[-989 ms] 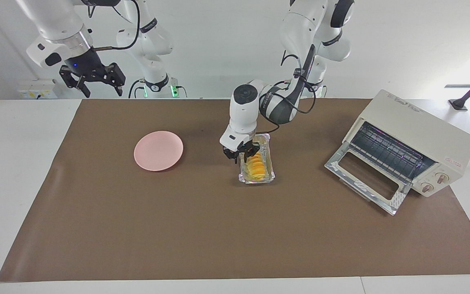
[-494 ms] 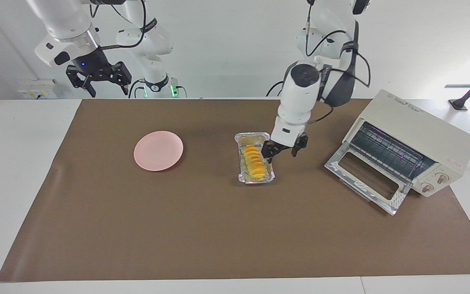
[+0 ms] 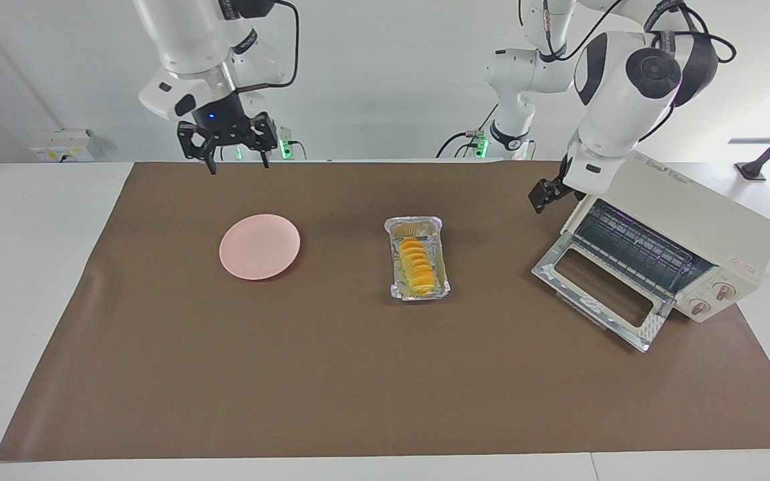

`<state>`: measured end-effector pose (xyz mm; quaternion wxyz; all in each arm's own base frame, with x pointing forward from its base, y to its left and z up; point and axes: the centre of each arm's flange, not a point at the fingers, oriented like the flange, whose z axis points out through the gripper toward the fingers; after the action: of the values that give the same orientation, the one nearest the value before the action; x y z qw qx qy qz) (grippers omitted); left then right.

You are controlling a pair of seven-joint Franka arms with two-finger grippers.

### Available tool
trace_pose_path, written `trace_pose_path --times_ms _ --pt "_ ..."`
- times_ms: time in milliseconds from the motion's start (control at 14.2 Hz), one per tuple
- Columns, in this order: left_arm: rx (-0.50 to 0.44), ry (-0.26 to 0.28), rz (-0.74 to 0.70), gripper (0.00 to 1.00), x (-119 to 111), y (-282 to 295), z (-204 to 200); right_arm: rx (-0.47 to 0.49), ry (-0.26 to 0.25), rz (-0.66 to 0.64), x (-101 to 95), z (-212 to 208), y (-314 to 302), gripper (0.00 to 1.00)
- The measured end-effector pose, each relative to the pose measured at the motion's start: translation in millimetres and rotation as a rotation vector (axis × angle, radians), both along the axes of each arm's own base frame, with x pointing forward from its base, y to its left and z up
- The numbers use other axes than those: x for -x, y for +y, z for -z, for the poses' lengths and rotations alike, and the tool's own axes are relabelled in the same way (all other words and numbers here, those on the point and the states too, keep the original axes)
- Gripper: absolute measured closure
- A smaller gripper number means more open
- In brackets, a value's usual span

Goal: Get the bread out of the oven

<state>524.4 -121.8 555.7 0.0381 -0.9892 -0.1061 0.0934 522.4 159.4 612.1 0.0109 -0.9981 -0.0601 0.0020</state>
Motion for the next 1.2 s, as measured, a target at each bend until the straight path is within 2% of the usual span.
trace_pose_path --times_ms 212,494,777,918,1201 --pt "-0.001 0.008 -0.006 0.00 10.8 9.0 -11.7 -0.006 0.006 0.003 -6.6 37.7 64.6 0.00" --pt "0.029 0.014 0.015 0.00 0.1 48.7 -28.3 0.020 -0.015 0.029 0.7 112.6 179.1 0.00" --pt "0.052 0.016 0.057 0.00 -6.7 60.2 -39.4 0.071 -0.020 0.062 8.2 171.1 242.4 0.00" --pt "0.052 0.024 0.071 0.00 -7.0 54.2 -36.7 0.108 -0.039 0.084 1.7 198.1 270.9 0.00" --pt "0.054 0.039 0.093 0.00 -6.7 49.7 -33.2 0.078 -0.066 0.100 -26.9 248.2 292.3 0.00"
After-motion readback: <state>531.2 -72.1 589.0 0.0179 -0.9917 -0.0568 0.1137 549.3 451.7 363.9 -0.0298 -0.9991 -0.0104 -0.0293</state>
